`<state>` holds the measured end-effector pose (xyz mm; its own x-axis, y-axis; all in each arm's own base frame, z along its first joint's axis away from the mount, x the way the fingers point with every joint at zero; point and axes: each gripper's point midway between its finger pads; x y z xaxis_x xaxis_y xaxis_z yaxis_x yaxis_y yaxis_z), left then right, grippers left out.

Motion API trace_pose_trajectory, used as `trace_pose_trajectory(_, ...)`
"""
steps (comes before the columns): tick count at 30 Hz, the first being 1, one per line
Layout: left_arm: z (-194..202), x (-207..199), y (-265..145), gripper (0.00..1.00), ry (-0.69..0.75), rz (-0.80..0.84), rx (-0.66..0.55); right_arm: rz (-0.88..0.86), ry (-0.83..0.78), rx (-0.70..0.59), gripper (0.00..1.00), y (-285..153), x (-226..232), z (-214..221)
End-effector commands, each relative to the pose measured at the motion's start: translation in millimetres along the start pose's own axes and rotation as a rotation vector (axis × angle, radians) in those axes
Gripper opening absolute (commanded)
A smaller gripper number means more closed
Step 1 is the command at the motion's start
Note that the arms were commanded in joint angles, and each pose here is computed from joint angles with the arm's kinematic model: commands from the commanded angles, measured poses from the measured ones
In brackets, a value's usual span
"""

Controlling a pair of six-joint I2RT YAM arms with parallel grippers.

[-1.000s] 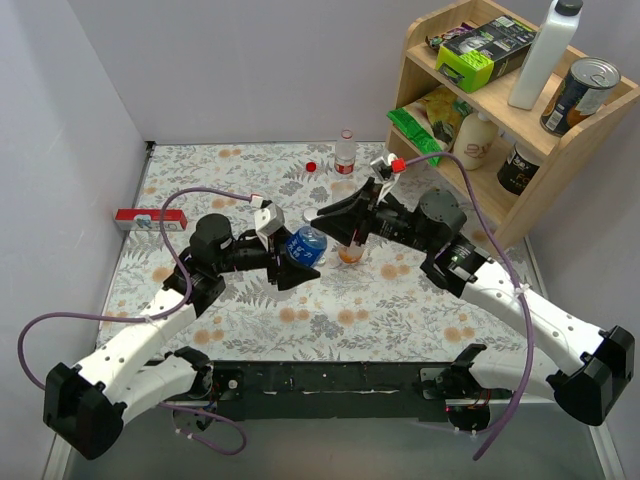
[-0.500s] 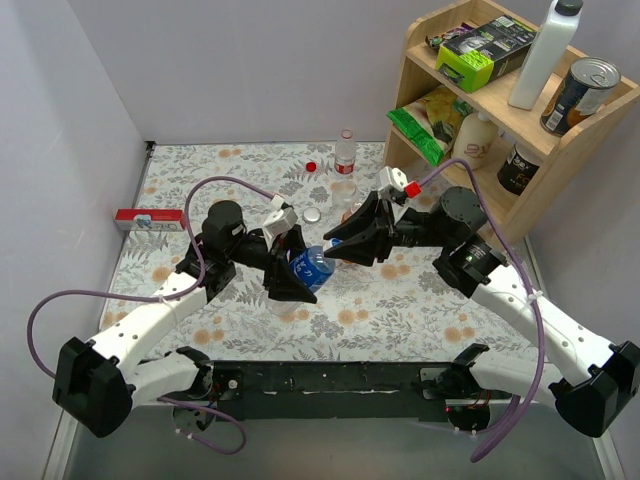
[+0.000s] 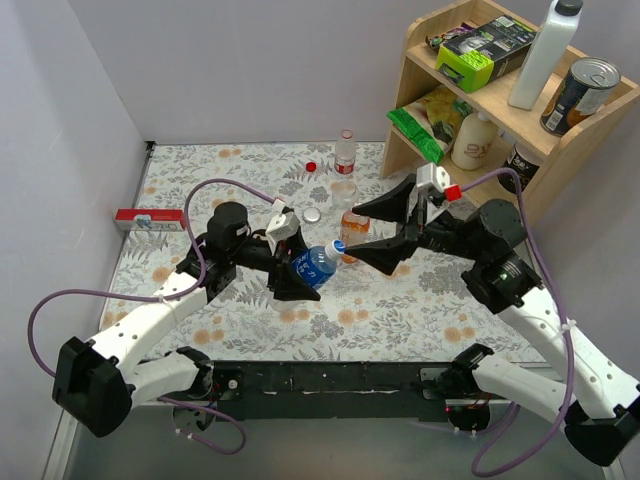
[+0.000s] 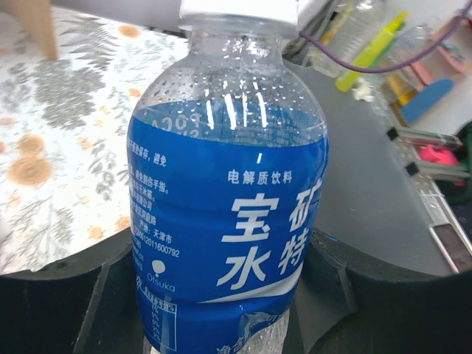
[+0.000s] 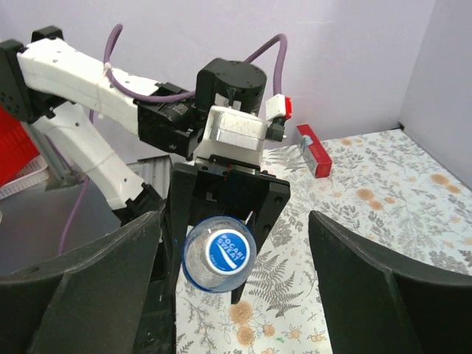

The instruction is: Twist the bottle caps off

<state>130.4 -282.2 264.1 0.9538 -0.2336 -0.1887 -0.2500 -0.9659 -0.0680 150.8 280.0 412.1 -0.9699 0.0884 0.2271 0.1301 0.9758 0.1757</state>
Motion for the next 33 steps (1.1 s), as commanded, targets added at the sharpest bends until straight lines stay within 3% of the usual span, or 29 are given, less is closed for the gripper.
trace_pose_trajectory(1, -15, 22, -9, 0.24, 0.115, -0.208, -0.007, 0.137, -0.026, -0.074, 0.89, -15, -9, -17)
trace_pose_trajectory(8, -25, 58, -37, 0.25, 0.201, -0.559, -0.060, 0.391, 0.140, -0.248, 0.84, -34, -41, -37)
trace_pose_trajectory(14, -18, 82, -54, 0.25, 0.185, -0.728, -0.046, 0.361, 0.278, -0.249, 0.74, -7, -52, -22)
trace_pose_trajectory(20, -11, 93, -61, 0.25, 0.163, -0.789, -0.014, 0.329, 0.296, -0.206, 0.75, 27, -53, -7)
trace_pose_trajectory(33, -8, 91, -57, 0.25, 0.154, -0.758, -0.007, 0.388, 0.335, -0.163, 0.73, 49, -75, 7)
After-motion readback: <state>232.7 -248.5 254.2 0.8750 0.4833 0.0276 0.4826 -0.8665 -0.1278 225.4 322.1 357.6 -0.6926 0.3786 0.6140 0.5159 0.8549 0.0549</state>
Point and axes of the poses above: each gripper's point midway between its finger pads, its own y axis out along the fingers, its own x axis along the line the jaws close on, z = x × y, and after that the axes turned 9 degrees about y, right-handed
